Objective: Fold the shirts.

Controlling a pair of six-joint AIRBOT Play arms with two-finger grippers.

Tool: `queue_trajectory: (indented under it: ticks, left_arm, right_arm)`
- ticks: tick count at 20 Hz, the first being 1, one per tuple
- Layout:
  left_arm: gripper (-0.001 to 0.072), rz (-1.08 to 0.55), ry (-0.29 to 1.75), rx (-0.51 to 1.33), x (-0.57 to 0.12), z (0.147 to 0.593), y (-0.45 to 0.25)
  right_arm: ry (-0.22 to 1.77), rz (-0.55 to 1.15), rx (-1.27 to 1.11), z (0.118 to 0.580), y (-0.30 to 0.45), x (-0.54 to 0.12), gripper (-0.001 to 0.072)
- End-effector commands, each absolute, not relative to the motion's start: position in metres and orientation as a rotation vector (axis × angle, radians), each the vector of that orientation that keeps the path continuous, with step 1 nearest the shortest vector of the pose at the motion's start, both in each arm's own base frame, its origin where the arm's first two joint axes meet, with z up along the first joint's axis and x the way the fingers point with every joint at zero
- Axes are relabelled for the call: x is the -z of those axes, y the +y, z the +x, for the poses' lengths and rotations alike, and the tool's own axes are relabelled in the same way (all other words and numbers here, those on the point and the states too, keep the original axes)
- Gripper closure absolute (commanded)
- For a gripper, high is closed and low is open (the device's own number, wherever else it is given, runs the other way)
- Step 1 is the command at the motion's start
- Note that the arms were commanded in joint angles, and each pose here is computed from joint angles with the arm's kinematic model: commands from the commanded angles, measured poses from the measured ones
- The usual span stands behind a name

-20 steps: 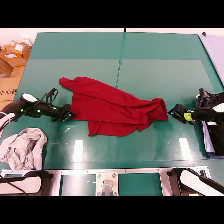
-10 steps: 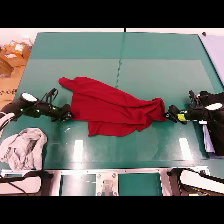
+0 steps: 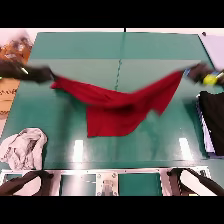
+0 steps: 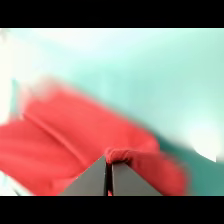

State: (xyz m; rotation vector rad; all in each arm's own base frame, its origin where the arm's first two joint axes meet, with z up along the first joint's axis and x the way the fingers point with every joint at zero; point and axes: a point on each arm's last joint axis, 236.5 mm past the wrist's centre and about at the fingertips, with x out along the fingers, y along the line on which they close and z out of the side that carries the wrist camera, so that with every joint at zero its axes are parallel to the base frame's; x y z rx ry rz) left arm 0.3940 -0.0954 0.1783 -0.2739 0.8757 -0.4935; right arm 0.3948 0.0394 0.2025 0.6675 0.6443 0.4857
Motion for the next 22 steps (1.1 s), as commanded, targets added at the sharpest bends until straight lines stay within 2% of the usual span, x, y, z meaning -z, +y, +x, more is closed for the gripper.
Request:
queue_trajectory:
  ticks: [1, 3, 5, 7, 9, 13, 16, 19, 22]
  left_arm:
    - [0.0686, -0.081, 0.370, 0.491, -0.388, 0.340, -0.097]
    - [0.0686, 0.007, 0.080, 0.481, -0.492, 0.277, -0.102]
    - [0.0685, 0.076, -0.139, 0.453, -0.559, 0.214, -0.104]
    - [0.0685, 0.097, -0.284, 0.415, -0.595, 0.164, -0.102]
    - [0.0685, 0.108, -0.325, 0.333, -0.603, 0.146, -0.087]
    - [0.0685, 0.063, -0.168, 0.114, -0.568, 0.190, -0.032]
    - [0.0685, 0.026, -0.005, 0.130, -0.515, 0.253, -0.029]
    - [0.0685, -0.023, 0.225, 0.149, -0.438, 0.335, -0.024]
    - [0.0685, -0.085, 0.478, 0.243, -0.340, 0.412, -0.038]
  right_arm:
    - [0.144, 0.564, -0.591, 0.347, 0.065, -0.406, 0.0699]
    - [-0.072, 0.521, -0.548, 0.304, 0.066, -0.482, 0.0699]
    - [-0.252, 0.474, -0.501, 0.258, 0.066, -0.534, 0.0698]
    - [-0.398, 0.422, -0.439, 0.218, 0.064, -0.567, 0.0698]
    - [-0.496, 0.373, -0.372, 0.189, 0.062, -0.585, 0.0698]
    - [-0.554, 0.298, -0.265, 0.176, 0.051, -0.592, 0.0698]
    - [-0.494, 0.308, -0.221, 0.208, 0.028, -0.579, 0.0698]
    - [-0.263, 0.381, -0.251, 0.288, 0.004, -0.522, 0.0698]
    - [0.048, 0.498, -0.303, 0.397, -0.009, -0.402, 0.0698]
